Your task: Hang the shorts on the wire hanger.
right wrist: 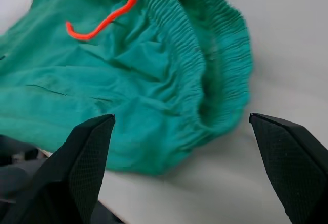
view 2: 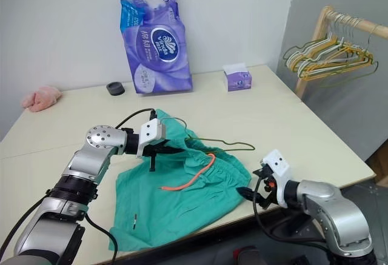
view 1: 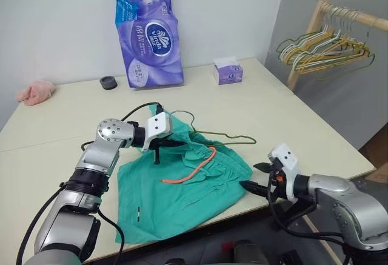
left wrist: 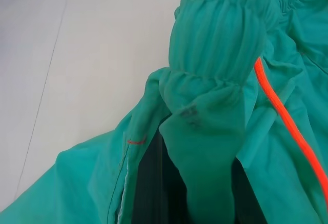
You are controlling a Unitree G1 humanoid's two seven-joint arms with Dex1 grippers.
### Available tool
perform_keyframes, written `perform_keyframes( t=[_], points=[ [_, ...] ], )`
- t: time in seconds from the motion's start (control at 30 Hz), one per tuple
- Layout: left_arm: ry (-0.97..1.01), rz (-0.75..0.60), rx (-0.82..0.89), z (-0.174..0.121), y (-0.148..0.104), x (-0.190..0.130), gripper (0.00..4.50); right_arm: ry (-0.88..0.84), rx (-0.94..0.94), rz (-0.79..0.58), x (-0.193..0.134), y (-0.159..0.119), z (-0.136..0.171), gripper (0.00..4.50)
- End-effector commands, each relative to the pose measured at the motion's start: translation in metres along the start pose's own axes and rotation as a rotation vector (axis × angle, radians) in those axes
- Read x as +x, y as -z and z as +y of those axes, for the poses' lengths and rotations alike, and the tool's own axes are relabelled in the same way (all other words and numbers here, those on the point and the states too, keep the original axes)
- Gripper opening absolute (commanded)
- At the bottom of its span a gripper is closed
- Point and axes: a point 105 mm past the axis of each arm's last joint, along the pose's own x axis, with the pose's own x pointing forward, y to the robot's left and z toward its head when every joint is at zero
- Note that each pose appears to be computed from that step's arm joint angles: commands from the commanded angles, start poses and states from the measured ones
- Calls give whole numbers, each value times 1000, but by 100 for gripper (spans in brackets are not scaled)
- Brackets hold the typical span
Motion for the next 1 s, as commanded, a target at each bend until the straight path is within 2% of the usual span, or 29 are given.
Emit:
perform_keyframes(
  t=[0.03,0.37,0.43,0.5,0.63,0.83,1.0],
  points=[
    [-43,-41,40,9,-13,-6,0,56,32,14,4,9,-2,447],
    [-52,-41,45,10,-13,-7,0,29,115,14,31,14,7,447],
    [-59,-42,47,11,-14,-8,0,18,98,26,37,14,9,409],
    [-67,-43,48,13,-14,-10,0,35,63,36,41,14,8,351],
    [-81,-40,43,14,-13,-15,0,161,-134,51,40,13,-14,212],
    [-70,-18,29,10,-8,-24,0,276,-264,-33,36,-4,-38,2],
    [-15,15,19,3,-5,-30,0,281,-303,-72,33,-10,-43,2]
  ],
)
